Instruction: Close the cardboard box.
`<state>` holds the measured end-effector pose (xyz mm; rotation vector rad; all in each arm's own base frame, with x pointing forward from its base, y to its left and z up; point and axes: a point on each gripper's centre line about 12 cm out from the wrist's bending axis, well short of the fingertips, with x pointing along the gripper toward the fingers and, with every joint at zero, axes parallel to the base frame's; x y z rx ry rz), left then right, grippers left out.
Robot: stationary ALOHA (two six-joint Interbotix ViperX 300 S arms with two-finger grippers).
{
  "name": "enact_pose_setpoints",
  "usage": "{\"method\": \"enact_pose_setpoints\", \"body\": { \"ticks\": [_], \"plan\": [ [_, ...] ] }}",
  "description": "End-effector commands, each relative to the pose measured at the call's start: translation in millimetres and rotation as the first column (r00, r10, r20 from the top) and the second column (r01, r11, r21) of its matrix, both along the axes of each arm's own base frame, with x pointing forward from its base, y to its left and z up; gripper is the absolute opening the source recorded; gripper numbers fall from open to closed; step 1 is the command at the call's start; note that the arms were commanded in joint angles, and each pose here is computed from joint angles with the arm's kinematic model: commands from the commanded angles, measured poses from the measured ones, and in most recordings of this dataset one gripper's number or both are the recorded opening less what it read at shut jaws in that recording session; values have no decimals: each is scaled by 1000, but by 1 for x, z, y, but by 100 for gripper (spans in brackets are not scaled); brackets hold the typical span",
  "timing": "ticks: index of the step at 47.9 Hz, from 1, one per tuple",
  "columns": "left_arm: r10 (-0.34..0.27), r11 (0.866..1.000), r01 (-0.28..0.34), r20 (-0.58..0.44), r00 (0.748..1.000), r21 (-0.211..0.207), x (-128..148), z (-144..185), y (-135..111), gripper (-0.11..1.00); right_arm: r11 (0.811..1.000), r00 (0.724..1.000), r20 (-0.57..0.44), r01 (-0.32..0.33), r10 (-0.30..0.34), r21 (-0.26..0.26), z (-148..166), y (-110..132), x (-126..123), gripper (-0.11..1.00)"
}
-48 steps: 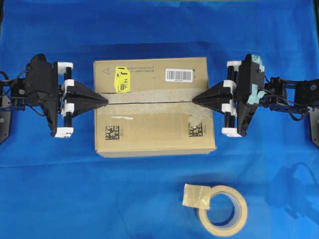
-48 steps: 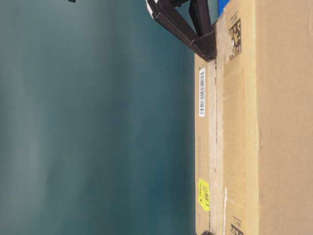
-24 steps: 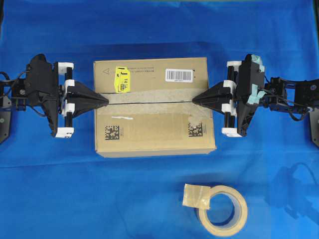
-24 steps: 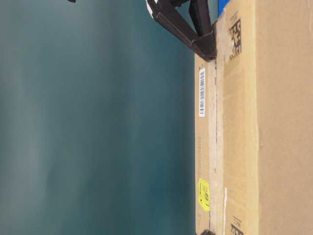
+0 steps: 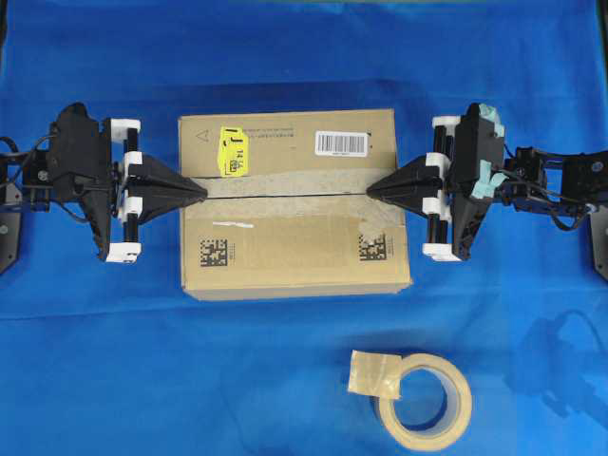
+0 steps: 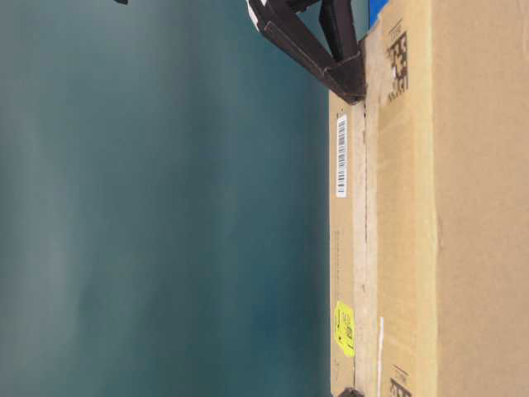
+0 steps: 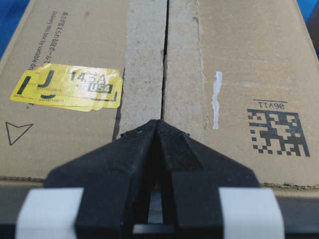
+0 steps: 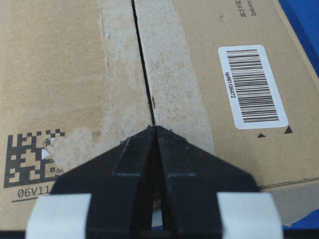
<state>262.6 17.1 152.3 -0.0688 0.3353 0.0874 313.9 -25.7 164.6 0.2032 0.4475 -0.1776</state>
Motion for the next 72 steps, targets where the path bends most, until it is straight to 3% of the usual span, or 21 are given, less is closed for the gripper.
{"method": "enact_pose_setpoints", "body": {
  "ticks": [1, 72],
  "plan": [
    [3, 1000, -3, 19, 1000, -1, 3, 5, 1, 0, 1000, 1000, 23, 10, -10, 0, 6, -2, 1, 0],
    [3, 1000, -3, 29, 1000, -1, 6, 8, 1, 0, 1000, 1000, 29, 9, -9, -2, 7, -2, 1, 0]
  ]
}}
